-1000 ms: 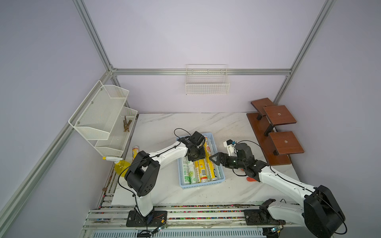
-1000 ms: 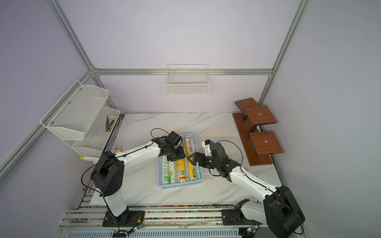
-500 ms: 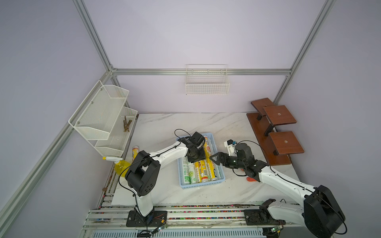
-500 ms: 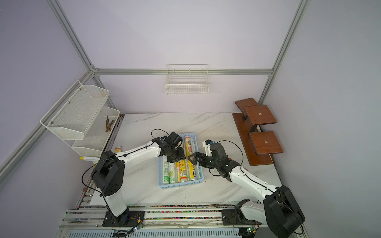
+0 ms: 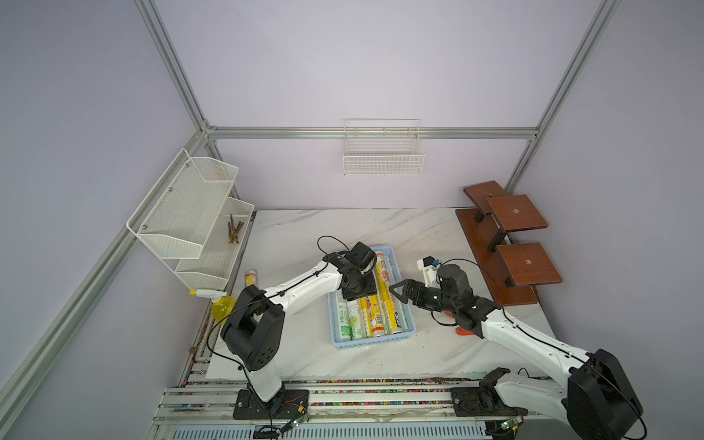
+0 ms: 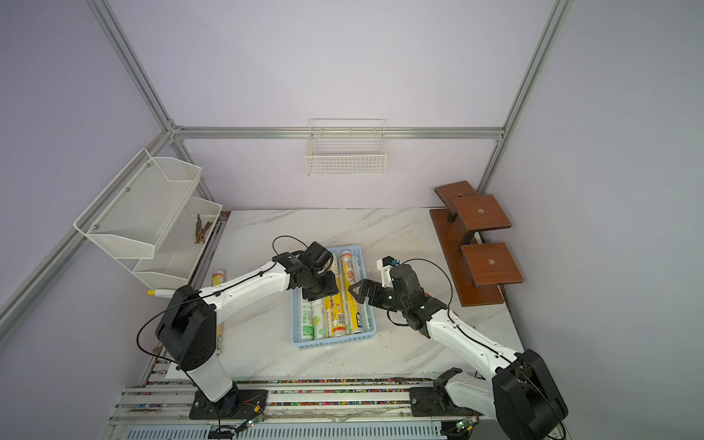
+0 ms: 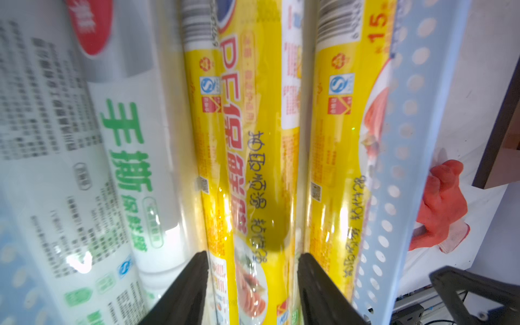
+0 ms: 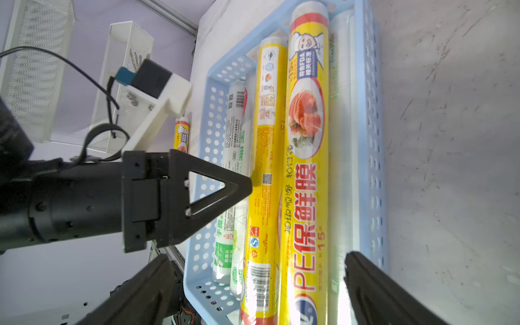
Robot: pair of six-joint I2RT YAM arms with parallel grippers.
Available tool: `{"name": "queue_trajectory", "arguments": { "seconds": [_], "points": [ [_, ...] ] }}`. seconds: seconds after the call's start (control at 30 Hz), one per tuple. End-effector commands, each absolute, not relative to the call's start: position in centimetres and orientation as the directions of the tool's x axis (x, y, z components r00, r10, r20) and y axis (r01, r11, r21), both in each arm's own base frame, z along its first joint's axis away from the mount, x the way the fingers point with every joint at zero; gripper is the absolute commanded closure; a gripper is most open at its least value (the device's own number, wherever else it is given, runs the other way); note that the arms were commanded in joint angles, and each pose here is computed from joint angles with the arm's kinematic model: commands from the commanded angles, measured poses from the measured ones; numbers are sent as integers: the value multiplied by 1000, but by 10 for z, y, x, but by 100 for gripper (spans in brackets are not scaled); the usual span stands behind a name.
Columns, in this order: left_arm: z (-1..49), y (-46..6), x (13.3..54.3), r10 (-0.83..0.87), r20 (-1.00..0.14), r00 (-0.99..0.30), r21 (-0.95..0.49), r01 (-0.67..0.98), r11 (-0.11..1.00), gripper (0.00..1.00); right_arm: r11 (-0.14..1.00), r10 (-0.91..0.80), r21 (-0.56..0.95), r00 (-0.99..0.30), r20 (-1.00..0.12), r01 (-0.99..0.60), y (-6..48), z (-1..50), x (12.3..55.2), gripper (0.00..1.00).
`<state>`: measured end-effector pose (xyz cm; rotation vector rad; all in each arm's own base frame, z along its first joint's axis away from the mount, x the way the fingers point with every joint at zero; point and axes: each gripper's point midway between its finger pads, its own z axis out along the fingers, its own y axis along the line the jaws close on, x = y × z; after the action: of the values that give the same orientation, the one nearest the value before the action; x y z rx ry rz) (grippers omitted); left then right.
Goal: Put the plastic wrap into the basket
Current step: Place the plastic wrap in the basket, then pick up the plastic wrap from the center of the board.
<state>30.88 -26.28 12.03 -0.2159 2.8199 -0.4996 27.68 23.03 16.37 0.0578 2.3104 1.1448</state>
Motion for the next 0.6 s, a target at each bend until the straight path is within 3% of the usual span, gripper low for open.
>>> {"name": "queue_trajectory", "arguments": {
  "seconds": [0.0, 0.4, 0.57],
  "points": [
    [173, -243, 319, -211, -401, -892, -351, -63, 934, 44, 601, 287, 760, -820, -495, -247, 232, 184, 275, 1],
    [221, -164, 307, -307, -629, -714, -315, -126, 941, 44, 492, 232, 757, -773, -590, -430, 263, 243, 262, 1],
    [226, -130, 296, -321, -686, -653, -275, -175, 945, 40, 500, 149, 710, -758, -635, -496, 292, 247, 253, 1]
  ]
}}
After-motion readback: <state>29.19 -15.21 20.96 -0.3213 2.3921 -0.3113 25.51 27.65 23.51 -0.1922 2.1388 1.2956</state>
